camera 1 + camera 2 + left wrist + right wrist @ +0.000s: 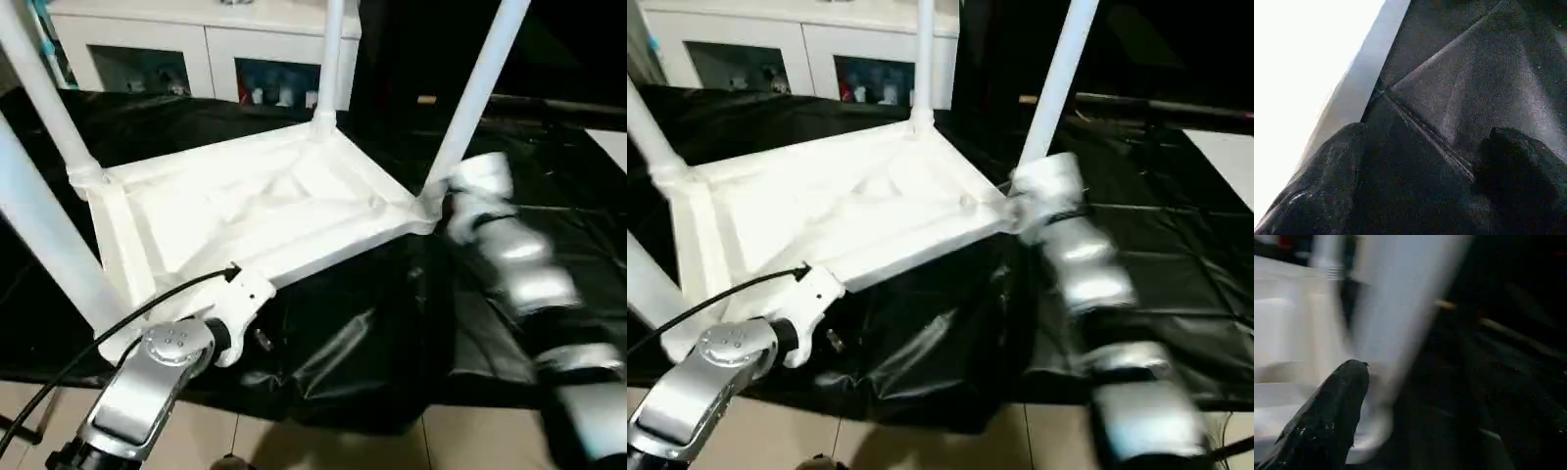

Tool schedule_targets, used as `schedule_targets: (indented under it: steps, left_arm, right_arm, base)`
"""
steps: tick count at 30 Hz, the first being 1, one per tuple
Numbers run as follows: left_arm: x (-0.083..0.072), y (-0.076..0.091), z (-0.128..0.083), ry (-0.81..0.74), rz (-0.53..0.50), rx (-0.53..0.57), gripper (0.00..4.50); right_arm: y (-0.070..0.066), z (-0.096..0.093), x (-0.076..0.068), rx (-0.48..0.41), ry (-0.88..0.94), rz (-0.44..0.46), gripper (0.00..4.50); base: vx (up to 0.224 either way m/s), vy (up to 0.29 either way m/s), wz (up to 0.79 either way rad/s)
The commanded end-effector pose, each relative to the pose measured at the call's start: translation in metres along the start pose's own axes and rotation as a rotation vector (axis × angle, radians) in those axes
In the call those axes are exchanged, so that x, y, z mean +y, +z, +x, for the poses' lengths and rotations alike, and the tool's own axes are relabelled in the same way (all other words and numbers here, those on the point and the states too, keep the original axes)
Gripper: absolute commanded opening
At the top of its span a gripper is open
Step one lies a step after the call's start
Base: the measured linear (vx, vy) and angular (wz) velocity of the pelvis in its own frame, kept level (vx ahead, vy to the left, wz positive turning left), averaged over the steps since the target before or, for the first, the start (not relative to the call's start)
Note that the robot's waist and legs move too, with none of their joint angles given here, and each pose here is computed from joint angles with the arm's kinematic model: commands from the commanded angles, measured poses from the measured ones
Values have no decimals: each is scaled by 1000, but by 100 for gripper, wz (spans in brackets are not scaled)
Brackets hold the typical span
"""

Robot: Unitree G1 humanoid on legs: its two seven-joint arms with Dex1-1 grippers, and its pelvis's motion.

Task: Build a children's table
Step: Rotate table base

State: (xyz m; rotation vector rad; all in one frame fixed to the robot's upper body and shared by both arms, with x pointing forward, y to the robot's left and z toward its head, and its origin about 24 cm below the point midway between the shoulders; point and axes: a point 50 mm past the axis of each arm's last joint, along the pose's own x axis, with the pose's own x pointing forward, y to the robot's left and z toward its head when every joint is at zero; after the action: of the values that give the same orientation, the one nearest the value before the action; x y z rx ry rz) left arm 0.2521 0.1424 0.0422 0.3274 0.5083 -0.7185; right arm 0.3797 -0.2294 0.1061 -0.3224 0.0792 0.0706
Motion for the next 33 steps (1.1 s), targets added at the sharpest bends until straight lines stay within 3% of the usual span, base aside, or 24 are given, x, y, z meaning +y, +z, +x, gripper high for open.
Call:
schedule_targets:
  steps: [1,7,10,12,13,15,18,21,27,33]
  left_arm:
    - [3,2,1,32,15,-11,444]
    - [2,3,2,43,48,-44,444]
    - [-1,7,1,22,43,-93,444]
    - [-7,12,-3,-30,8,-154,444]
    - [-7,12,-3,-30,8,-154,444]
    - [-12,15,-10,-80,-11,-180,444]
    - [-15,12,-19,-135,-15,-170,444]
    - [-17,8,-25,-161,-7,-145,449]
    - [-17,3,-32,-141,-10,-127,450]
    - [-16,-9,-47,-64,-29,-85,450]
  right_arm:
    - [2,1,-4,-7,-12,-12,389]
    - [6,2,-29,-4,-67,-19,389]
    - [9,2,-24,-29,-1,-13,389]
    - [6,0,-10,-42,148,-3,389]
    - [6,0,-10,-42,148,-3,389]
    - [-2,-5,4,-27,299,-45,389]
    - [-15,-13,28,0,505,-61,389]
    - [-19,-16,45,12,614,-29,406]
    - [-4,-5,68,-45,642,13,445]
    - [18,12,82,-98,531,78,448]
  base:
    - [0,0,0]
    - [0,0,0]
    - [0,0,0]
    - [0,0,0]
    - [0,0,0]
    - [0,0,0]
    - [0,0,0]
    - [0,0,0]
    - [0,0,0]
    - [0,0,0]
